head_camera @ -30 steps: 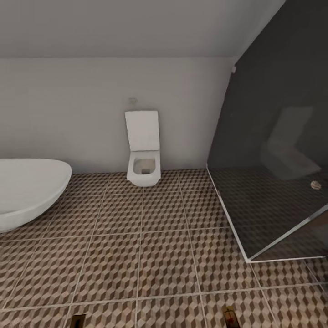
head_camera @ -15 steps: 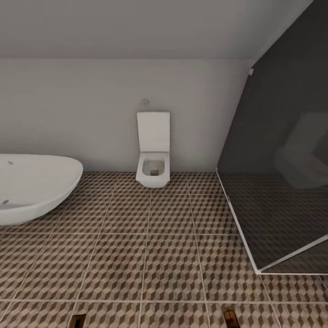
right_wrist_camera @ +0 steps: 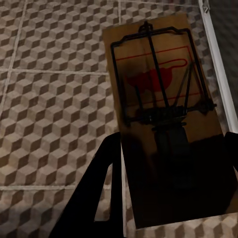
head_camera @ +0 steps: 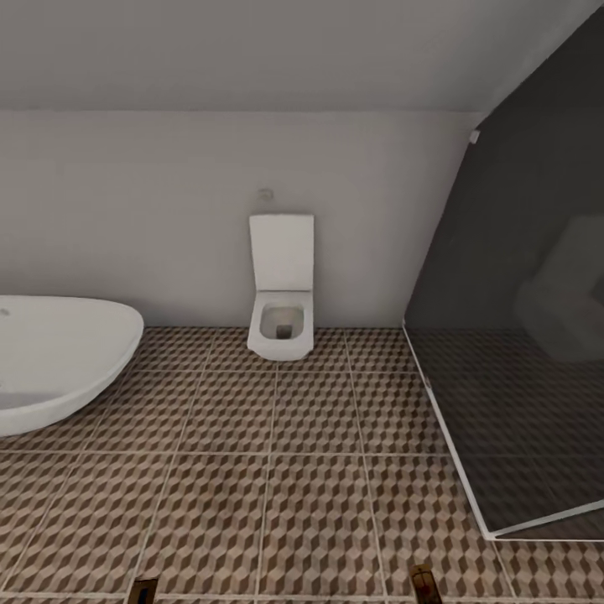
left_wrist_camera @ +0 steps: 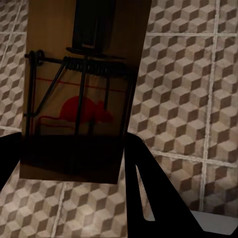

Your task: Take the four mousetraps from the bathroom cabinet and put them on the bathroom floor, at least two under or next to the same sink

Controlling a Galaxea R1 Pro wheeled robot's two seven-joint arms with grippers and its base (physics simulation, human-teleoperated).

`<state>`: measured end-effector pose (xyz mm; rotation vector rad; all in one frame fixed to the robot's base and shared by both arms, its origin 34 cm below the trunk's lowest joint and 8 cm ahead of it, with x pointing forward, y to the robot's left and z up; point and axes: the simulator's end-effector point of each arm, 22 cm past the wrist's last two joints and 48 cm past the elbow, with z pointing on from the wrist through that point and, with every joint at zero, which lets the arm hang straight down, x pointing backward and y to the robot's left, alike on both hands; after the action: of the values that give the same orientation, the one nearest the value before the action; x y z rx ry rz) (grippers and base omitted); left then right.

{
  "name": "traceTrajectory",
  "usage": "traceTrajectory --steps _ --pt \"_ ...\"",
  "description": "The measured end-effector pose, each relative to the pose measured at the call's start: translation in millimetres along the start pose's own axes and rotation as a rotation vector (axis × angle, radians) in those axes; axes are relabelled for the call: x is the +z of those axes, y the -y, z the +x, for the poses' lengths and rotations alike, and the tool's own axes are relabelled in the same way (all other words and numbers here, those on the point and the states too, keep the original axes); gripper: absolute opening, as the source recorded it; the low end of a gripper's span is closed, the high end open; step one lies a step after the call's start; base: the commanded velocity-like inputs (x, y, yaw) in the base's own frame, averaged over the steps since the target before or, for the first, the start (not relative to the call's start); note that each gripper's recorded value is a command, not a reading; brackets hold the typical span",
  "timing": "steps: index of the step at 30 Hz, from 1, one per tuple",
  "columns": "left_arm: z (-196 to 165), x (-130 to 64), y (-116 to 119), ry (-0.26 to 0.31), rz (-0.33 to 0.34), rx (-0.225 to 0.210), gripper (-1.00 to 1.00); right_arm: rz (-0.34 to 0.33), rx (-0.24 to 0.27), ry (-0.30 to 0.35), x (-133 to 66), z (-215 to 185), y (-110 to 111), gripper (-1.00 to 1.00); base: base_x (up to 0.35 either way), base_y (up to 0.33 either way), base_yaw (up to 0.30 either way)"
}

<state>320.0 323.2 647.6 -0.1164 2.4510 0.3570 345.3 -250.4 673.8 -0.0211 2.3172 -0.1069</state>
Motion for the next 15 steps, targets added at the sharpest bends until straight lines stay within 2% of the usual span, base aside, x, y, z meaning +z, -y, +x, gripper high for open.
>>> traceTrajectory --steps 10,15 --pt "-0.1 0.0 0.0 0.000 0.000 0.000 -1.00 -0.001 0.000 0.000 0.1 -0.1 -0.4 -1.00 0.330 0.000 0.000" --pt "0.0 0.2 0.1 0.000 0.000 0.000 -1.00 -0.001 0.000 0.000 0.3 -0.1 -0.4 -1.00 0.128 0.000 0.000"
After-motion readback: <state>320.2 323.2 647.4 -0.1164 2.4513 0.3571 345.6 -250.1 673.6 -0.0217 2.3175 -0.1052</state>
